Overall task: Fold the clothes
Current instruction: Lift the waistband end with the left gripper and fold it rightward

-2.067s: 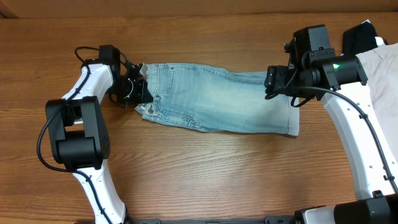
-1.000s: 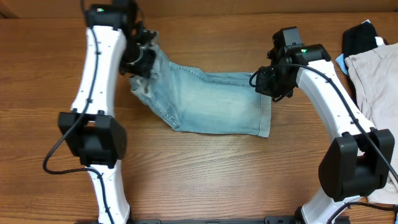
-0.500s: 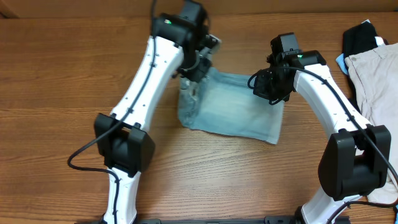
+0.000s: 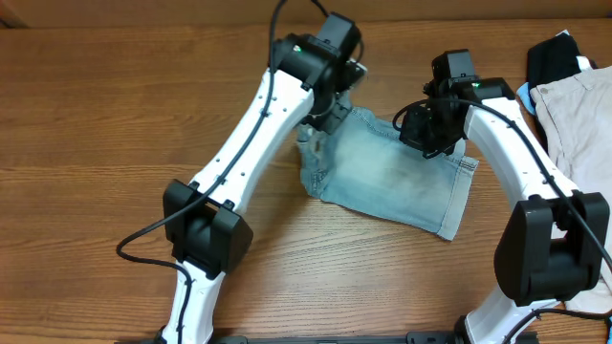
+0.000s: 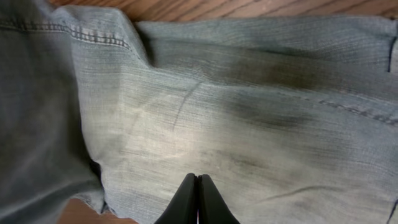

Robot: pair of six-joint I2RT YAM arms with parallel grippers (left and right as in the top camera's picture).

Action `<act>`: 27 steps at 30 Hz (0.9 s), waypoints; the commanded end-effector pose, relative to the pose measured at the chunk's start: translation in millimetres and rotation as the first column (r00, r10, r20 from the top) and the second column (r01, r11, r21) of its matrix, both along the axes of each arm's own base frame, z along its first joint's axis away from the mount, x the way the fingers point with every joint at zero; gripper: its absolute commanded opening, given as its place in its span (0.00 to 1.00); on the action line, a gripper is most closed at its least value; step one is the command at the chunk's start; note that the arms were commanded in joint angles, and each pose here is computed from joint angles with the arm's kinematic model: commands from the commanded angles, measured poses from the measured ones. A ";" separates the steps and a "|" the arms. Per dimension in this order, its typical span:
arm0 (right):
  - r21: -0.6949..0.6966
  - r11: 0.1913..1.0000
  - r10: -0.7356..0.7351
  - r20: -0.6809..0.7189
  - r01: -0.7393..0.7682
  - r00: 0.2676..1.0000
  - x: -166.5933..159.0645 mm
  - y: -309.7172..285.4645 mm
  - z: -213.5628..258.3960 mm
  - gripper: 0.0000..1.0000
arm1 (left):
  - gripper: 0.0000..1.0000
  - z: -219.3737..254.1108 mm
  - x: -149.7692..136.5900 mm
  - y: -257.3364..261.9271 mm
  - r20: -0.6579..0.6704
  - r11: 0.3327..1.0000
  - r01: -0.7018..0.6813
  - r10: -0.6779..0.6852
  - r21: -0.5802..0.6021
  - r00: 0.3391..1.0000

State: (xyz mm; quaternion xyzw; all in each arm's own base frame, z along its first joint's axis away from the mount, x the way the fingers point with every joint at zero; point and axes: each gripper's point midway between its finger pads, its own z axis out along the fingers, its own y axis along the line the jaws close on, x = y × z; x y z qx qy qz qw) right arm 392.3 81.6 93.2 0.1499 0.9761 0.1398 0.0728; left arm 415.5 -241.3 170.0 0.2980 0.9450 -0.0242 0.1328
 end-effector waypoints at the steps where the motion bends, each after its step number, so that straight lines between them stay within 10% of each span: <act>1: 0.020 1.000 -0.006 0.015 0.005 1.000 2.3 1.3 8.5 0.04 | 0.04 45.7 17.5 30.6 0.105 0.992 -0.123 0.124 -0.022 0.987; 27: 0.090 0.994 0.061 0.035 -0.063 0.998 1.1 29.1 9.8 0.04 | 0.04 91.1 8.8 155.6 0.145 0.908 -0.395 0.376 0.136 0.915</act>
